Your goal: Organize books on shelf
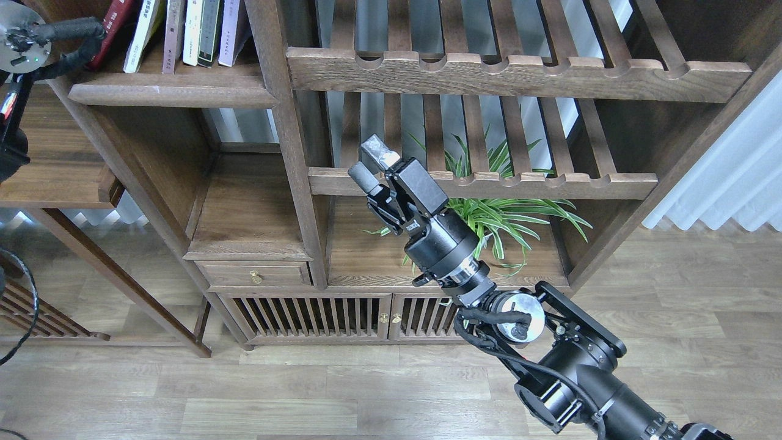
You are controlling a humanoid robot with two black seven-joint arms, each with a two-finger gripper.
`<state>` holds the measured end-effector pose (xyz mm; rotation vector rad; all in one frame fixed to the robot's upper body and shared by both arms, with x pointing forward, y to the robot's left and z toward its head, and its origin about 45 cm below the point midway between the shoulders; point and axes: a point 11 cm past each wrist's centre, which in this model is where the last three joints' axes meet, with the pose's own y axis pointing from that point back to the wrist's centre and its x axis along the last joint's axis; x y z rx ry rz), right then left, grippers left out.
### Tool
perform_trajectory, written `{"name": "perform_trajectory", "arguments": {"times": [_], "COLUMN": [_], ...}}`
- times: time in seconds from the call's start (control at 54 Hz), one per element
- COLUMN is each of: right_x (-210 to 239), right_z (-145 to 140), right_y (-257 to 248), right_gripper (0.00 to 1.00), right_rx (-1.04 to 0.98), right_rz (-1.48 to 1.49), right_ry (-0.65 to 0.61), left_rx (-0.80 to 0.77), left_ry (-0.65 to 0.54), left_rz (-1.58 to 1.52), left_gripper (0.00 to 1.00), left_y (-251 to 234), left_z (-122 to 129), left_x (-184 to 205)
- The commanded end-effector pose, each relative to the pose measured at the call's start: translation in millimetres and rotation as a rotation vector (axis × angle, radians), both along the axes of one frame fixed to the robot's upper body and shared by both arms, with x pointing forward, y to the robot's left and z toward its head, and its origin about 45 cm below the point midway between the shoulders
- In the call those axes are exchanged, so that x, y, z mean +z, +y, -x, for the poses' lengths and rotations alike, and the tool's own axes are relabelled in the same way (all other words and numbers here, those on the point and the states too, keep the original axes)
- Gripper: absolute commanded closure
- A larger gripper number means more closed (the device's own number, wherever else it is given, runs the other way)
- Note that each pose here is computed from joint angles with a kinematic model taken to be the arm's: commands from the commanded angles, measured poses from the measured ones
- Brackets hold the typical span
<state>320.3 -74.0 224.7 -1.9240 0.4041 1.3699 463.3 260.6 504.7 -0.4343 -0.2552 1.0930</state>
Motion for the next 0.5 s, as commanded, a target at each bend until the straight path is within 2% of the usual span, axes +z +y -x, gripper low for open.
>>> {"name": "perform_trajectory", "arguments": {"times": [0.0,0.241,0.389,0.482], "right_x": [5,7,9,10], "right_z": [-2,-4,-5,-7], "right_y": [2,3,2,0], "right_gripper": [0.02,0.02,0.02,0.02], "right_rx": [0.005,0.009,0.005,-0.004], "right_rz": [0.001,0.003,0.000,-0.003], "right_ry": [-0.014,-0.022,-0.027,-0.029], "left_rx": [-0.014,-0.049,-0.140,-0.208], "left_ry": [-0.021,-0.023,-0.048,-0.033], "left_rz": [0.041,0.094,0.123,0.190], "left_gripper": [0.46,0.44,0.43,0.39], "left_y": [7,18,11,-1], "left_z": [15,37,42,43], "left_x": [-2,-23,-23,-27]}}
